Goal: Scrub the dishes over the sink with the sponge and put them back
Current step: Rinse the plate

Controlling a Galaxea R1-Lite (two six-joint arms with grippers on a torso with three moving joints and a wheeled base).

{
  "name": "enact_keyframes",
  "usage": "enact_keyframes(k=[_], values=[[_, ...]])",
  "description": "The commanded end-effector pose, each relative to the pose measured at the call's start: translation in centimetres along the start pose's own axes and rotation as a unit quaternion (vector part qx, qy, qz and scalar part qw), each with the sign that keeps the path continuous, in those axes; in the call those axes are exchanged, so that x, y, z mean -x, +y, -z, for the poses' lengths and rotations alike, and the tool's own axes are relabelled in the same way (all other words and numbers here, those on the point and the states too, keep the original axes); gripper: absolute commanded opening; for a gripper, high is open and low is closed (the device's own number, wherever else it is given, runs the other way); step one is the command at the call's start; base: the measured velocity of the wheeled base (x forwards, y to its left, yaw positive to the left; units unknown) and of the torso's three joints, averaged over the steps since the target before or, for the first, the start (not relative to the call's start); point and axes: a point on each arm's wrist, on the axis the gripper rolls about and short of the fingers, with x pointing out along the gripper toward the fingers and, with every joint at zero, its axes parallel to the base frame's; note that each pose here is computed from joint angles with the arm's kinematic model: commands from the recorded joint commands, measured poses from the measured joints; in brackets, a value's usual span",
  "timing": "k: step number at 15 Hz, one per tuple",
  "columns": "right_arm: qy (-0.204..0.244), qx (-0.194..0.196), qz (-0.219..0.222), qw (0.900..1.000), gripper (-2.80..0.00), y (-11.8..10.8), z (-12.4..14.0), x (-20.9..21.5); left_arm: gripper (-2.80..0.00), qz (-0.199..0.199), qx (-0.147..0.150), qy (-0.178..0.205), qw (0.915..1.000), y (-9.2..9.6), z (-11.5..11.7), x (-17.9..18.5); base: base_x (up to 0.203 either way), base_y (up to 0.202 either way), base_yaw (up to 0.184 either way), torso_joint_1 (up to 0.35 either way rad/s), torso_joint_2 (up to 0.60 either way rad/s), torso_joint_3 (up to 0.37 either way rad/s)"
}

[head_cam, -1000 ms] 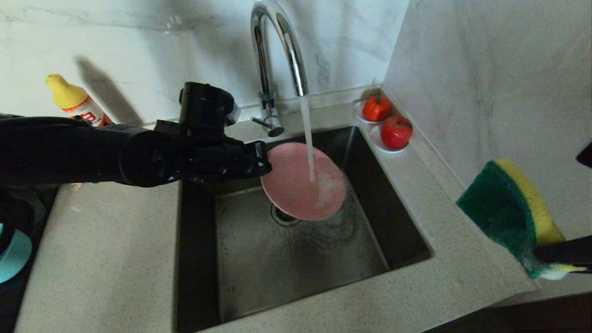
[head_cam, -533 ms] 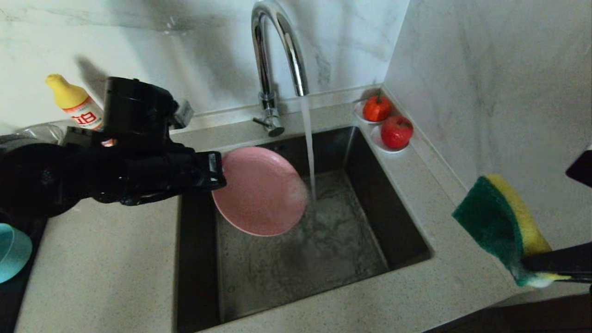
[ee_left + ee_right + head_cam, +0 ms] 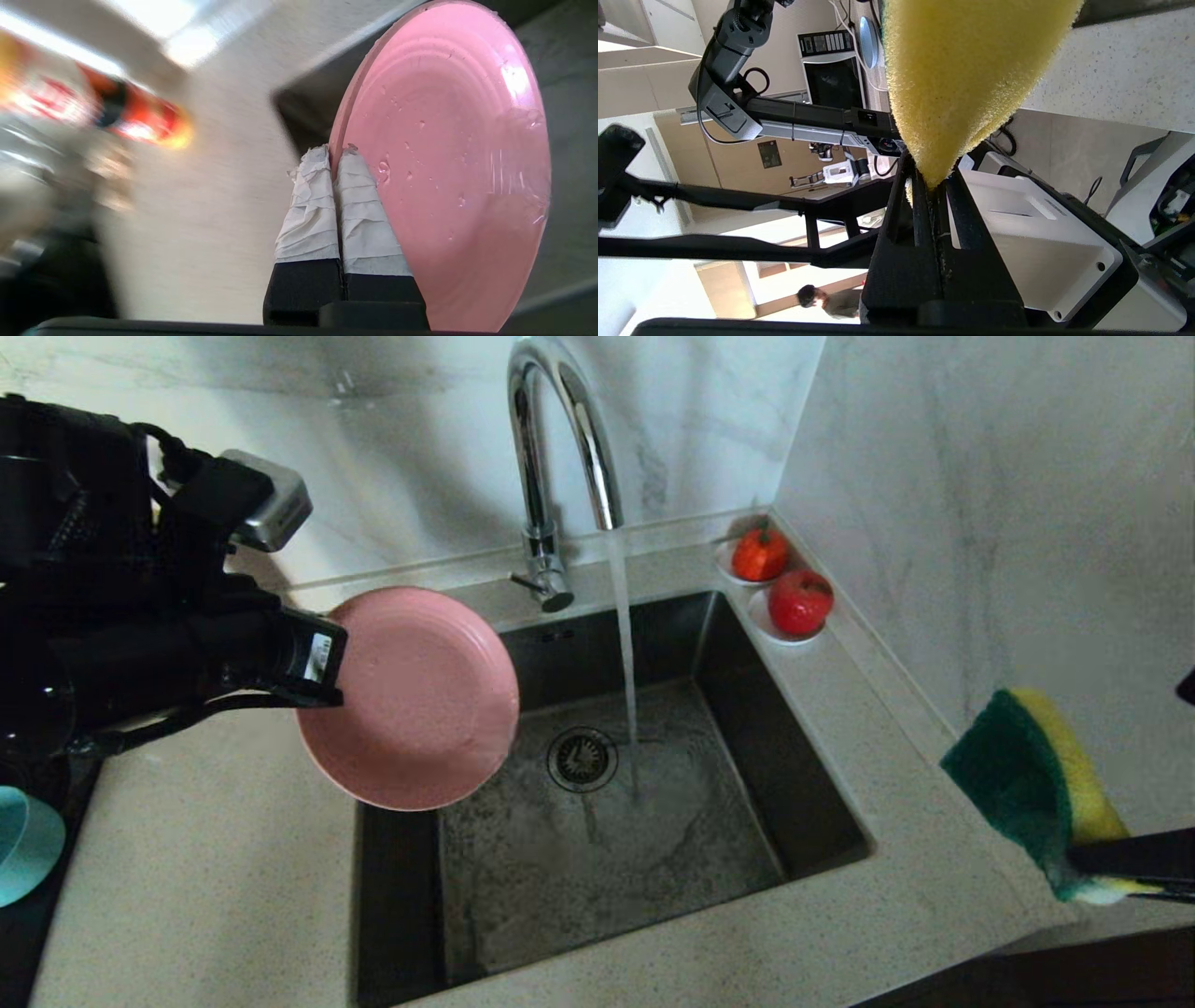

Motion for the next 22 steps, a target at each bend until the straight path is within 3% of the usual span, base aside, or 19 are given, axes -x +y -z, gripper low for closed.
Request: enact_keyframes(k=[1, 3, 7, 10, 15, 17, 20, 22], values=[[-0.004, 0.01, -0.005, 1.0, -2.8, 0.5, 0.8, 0.4, -2.8, -0.022, -0.069, -0.006, 0.9973, 0.5, -0.3, 0.6, 0.0, 0.0, 0.0, 0.0, 0.0, 0.0], [-0.004, 0.011, -0.005, 1.0, -2.8, 0.5, 1.2, 0.5, -2.8, -0.063, -0.122, -0.003, 0.9905, 0.6, -0.5, 0.5, 0.0, 0.0, 0.0, 0.0, 0.0, 0.0], [-0.008, 0.02, -0.009, 1.0, -2.8, -0.1, 1.2, 0.3, -2.8, -0.111, -0.158, -0.031, 0.9807, 1.0, -1.2, 0.5, 0.0, 0.0, 0.0, 0.0, 0.0, 0.0], [-0.007, 0.019, -0.009, 1.0, -2.8, -0.1, 1.1, 0.2, -2.8, -0.134, -0.146, -0.061, 0.9782, 1.3, -1.8, 0.7, 0.0, 0.0, 0.0, 0.0, 0.0, 0.0], [-0.003, 0.01, -0.006, 1.0, -2.8, -0.5, 0.9, 0.0, -2.8, -0.139, -0.145, -0.078, 0.9765, 1.6, -1.4, 1.9, 0.0, 0.0, 0.0, 0.0, 0.0, 0.0], [-0.002, 0.007, -0.005, 1.0, -2.8, -0.7, 0.8, -0.1, -2.8, -0.137, -0.155, -0.078, 0.9752, 1.6, -1.1, 2.3, 0.0, 0.0, 0.0, 0.0, 0.0, 0.0], [-0.002, 0.005, -0.005, 1.0, -2.8, -0.7, 0.7, -0.1, -2.8, -0.13, -0.136, -0.075, 0.9793, 1.3, -0.6, 2.1, 0.0, 0.0, 0.0, 0.0, 0.0, 0.0], [-0.003, 0.009, -0.006, 1.0, -2.8, -0.6, 0.8, 0.0, -2.8, -0.121, -0.14, -0.063, 0.9807, 1.0, 0.5, 2.0, 0.0, 0.0, 0.0, 0.0, 0.0, 0.0]])
